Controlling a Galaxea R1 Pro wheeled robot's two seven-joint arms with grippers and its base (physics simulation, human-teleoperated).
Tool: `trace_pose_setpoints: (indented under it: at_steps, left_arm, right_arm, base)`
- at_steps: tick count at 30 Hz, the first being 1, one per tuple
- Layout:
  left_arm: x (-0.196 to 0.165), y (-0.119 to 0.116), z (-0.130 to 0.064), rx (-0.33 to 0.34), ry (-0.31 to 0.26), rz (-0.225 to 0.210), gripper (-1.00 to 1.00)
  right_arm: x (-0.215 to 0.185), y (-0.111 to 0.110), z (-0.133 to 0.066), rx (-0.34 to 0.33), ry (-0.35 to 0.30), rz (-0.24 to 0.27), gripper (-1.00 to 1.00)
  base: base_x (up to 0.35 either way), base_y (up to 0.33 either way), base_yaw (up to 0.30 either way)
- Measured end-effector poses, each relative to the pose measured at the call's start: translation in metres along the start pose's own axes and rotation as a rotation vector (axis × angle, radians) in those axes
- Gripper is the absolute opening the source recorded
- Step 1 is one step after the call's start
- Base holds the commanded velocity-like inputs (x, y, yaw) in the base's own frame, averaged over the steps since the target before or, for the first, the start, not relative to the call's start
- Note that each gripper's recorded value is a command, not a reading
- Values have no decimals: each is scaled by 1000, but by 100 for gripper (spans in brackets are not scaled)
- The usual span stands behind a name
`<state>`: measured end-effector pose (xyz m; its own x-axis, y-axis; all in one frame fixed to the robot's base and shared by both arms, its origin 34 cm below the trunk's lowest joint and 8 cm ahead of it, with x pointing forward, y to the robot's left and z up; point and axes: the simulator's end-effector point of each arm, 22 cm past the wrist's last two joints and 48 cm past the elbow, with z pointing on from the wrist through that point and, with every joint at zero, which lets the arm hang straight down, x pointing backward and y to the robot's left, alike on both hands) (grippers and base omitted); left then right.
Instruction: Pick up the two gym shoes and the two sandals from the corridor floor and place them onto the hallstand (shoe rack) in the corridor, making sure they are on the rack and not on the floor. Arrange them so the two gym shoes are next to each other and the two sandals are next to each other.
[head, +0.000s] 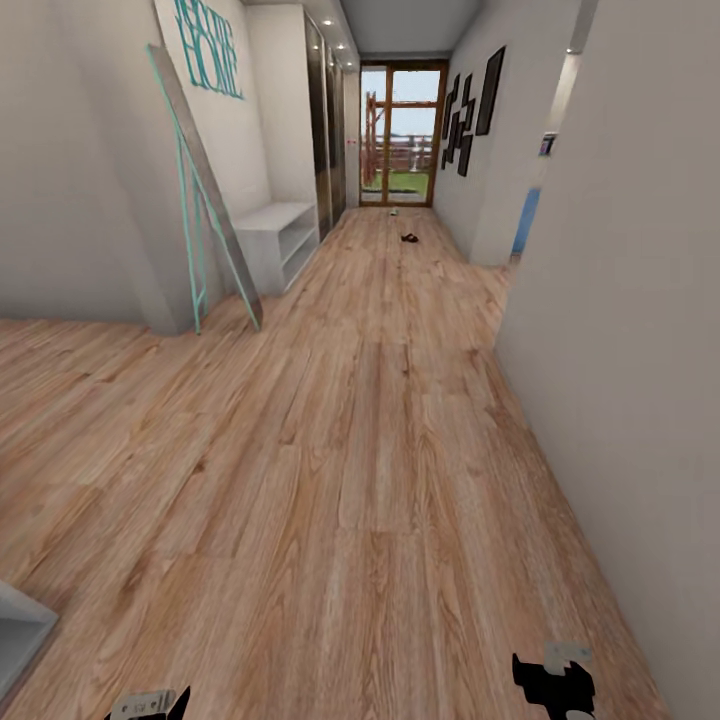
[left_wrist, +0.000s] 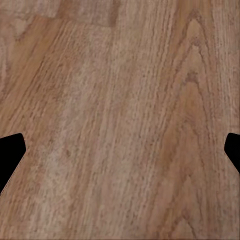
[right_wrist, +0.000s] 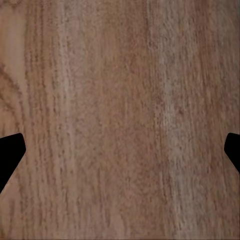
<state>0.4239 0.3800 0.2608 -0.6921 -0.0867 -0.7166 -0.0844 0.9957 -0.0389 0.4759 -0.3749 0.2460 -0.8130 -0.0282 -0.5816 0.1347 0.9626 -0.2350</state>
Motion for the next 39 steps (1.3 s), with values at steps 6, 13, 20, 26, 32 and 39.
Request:
trace_pose_setpoints:
  at_steps: [6, 13, 20, 26, 32, 39]
  left_arm:
    - [1, -1, 0, 0, 3, -2, 100]
    - [2, -5, 0, 4, 3, -6, 100]
    - [3, -9, 0, 9, 3, -10, 100]
    - [4, -10, 0, 10, 4, -12, 100]
    - [4, -11, 1, 10, 4, -13, 100]
    - [4, -11, 1, 10, 3, -13, 100]
  right_arm:
    - [0, -1, 0, 2, 0, 1, 100]
    - [0, 0, 0, 2, 0, 1, 100]
    - [1, 5, -1, -4, 2, 3, 100]
    - [1, 7, -1, -6, 3, 4, 100]
    - [1, 7, -1, -5, 3, 5, 100]
    - [1, 7, -1, -5, 3, 5, 100]
  base:
    - [339, 0, 0]
    - [339, 0, 0]
    - [339, 0, 0]
    - [339, 0, 0]
    - [339, 0, 0]
    - [339, 0, 0]
